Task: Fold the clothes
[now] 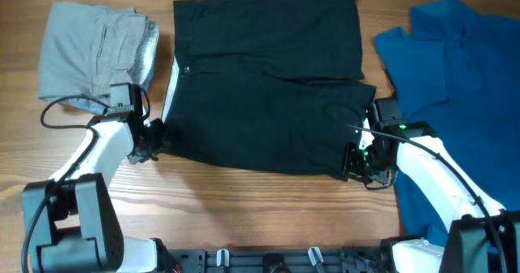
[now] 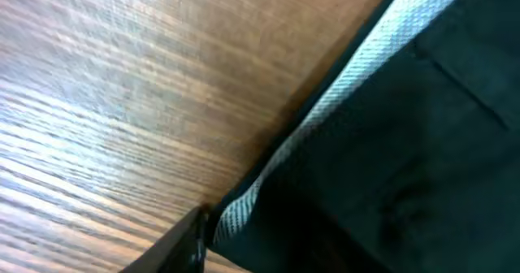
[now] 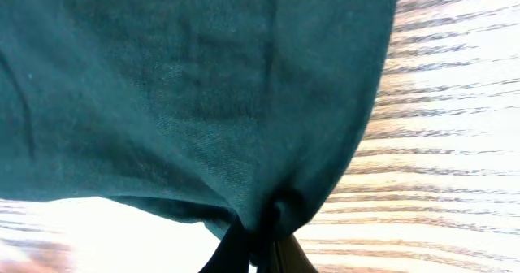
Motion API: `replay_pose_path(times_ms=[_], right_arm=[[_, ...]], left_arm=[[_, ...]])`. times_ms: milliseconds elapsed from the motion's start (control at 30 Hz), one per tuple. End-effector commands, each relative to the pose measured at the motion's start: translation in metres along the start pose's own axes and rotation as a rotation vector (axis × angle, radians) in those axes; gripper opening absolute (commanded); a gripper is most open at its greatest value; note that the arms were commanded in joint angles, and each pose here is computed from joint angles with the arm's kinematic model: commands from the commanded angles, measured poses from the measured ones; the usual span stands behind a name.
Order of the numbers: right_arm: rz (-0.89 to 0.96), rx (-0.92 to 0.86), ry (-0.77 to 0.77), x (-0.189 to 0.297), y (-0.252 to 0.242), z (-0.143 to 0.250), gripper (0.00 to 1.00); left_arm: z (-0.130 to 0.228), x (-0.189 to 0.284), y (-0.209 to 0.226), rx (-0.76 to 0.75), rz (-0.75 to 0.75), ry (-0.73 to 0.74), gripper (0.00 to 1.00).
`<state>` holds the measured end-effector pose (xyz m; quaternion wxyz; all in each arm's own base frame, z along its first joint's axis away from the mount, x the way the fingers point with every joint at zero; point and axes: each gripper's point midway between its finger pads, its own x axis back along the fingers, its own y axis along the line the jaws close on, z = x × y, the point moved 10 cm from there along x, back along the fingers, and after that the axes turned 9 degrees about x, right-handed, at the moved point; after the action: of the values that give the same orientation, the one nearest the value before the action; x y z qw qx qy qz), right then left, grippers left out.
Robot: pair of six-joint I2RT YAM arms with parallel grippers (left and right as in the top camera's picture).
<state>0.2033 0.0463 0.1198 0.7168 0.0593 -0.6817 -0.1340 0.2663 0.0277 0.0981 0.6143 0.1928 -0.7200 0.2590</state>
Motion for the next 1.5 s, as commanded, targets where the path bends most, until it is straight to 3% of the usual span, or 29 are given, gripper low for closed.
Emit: replay_pose_path(times_ms=[0, 167, 267, 400, 533, 667, 767, 867, 1000, 1200, 1233, 1267, 1300, 1333, 1467], right_arm=[[0.028, -0.056, -0.056, 0.013, -0.012, -0.007, 0.04], [-0.041, -0.07, -0.187, 0.073, -0.018, -0.008, 0.04], [-0.051, -0.022, -0.359, 0.148, 0.0, 0.002, 0.04], [-0.062, 0.015, -0.486, 0.212, 0.017, 0.014, 0.04], [-0.078, 0.059, -0.642, 0.248, 0.028, 0.006, 0.04], [-0.014, 0.072, -0.815, 0.261, 0.026, -0.026, 0.04], [-0.018, 0.07, -0.834, 0.251, 0.024, -0.067, 0.04], [-0.039, 0.052, -0.801, 0.215, 0.017, -0.131, 0.04], [-0.251, 0.166, -0.797, 0.154, 0.022, -0.212, 0.05], [-0.351, 0.214, -0.812, 0.08, 0.026, -0.268, 0.05], [-0.357, 0.216, -0.817, 0.072, 0.027, -0.273, 0.25], [-0.357, 0.223, -0.82, 0.067, 0.027, -0.276, 0.78], [-0.349, 0.22, -0.806, 0.066, 0.024, -0.275, 0.93], [-0.337, 0.212, -0.794, 0.07, 0.016, -0.271, 0.95], [-0.301, 0.038, -0.593, 0.094, -0.025, -0.229, 0.98]], left_arm=[[0.01, -0.005, 0.004, 0.02, -0.009, 0.08, 0.04], [0.013, 0.067, -0.002, 0.049, -0.016, 0.144, 0.04], [0.027, 0.147, 0.001, 0.044, 0.071, 0.009, 0.04], [0.057, 0.214, 0.014, 0.043, 0.176, -0.155, 0.04], [0.081, 0.235, 0.026, 0.045, 0.208, -0.194, 0.04], [0.073, 0.226, 0.022, 0.069, 0.177, -0.145, 0.04], [0.052, 0.2, 0.011, 0.079, 0.127, -0.068, 0.04], [0.011, 0.168, -0.009, 0.078, 0.12, -0.097, 0.04], [-0.031, 0.114, -0.029, 0.08, 0.091, -0.082, 0.04], [-0.069, 0.043, -0.046, 0.094, 0.088, -0.083, 0.04], [-0.073, 0.039, -0.048, 0.097, 0.098, -0.099, 0.07], [-0.078, 0.038, -0.051, 0.104, 0.117, -0.124, 0.39], [-0.08, 0.039, -0.052, 0.101, 0.129, -0.142, 0.74], [-0.081, 0.043, -0.053, 0.1, 0.131, -0.144, 0.87], [-0.065, 0.062, -0.047, 0.017, 0.1, -0.062, 0.94]])
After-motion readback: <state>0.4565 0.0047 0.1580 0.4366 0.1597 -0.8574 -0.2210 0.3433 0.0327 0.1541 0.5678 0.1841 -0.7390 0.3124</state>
